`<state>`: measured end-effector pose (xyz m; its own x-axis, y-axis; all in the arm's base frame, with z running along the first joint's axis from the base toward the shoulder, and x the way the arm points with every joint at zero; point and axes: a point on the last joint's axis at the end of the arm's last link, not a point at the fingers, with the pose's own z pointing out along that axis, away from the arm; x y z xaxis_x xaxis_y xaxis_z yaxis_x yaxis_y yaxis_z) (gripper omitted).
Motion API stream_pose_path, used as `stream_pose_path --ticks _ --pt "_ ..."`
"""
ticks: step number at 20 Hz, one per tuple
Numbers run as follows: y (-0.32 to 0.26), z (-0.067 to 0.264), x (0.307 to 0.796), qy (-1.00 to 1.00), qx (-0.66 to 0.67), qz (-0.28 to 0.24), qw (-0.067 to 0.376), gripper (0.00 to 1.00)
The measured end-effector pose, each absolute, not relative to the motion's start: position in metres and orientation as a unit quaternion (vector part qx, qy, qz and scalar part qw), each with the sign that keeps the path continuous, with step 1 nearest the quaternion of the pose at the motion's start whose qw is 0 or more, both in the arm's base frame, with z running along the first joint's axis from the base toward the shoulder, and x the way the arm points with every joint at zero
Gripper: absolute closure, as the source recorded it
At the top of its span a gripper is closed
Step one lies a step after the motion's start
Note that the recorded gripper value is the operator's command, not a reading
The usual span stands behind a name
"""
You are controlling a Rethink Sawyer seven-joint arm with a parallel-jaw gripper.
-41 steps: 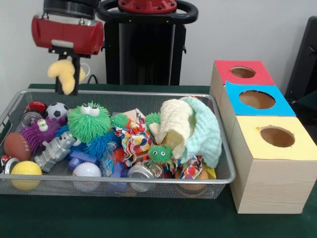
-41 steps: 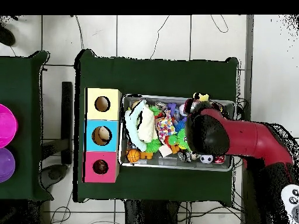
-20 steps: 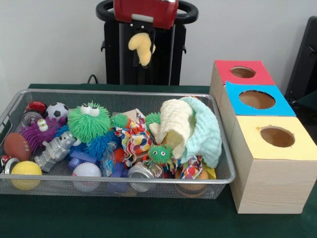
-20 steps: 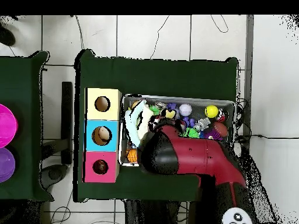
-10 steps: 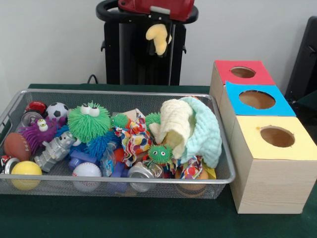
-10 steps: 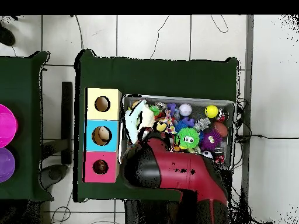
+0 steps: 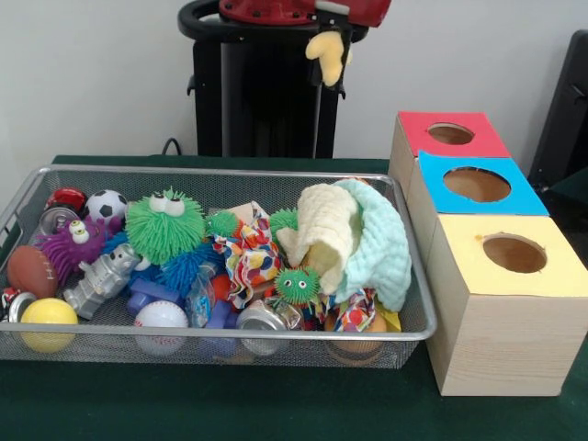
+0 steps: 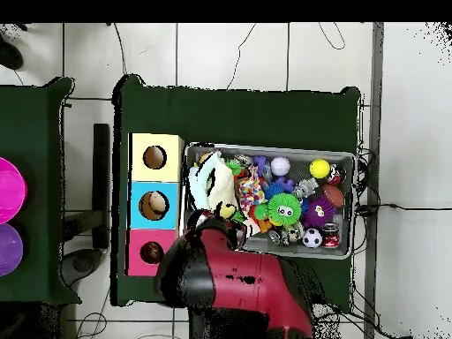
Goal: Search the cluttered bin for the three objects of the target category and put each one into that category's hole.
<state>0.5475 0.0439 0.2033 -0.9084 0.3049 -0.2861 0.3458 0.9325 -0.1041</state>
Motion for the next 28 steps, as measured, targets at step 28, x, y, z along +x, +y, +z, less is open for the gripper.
stream_pose_path --ticks 28 --pt "0.18 0.164 0.451 0.956 0.267 -0.059 0.107 1.0"
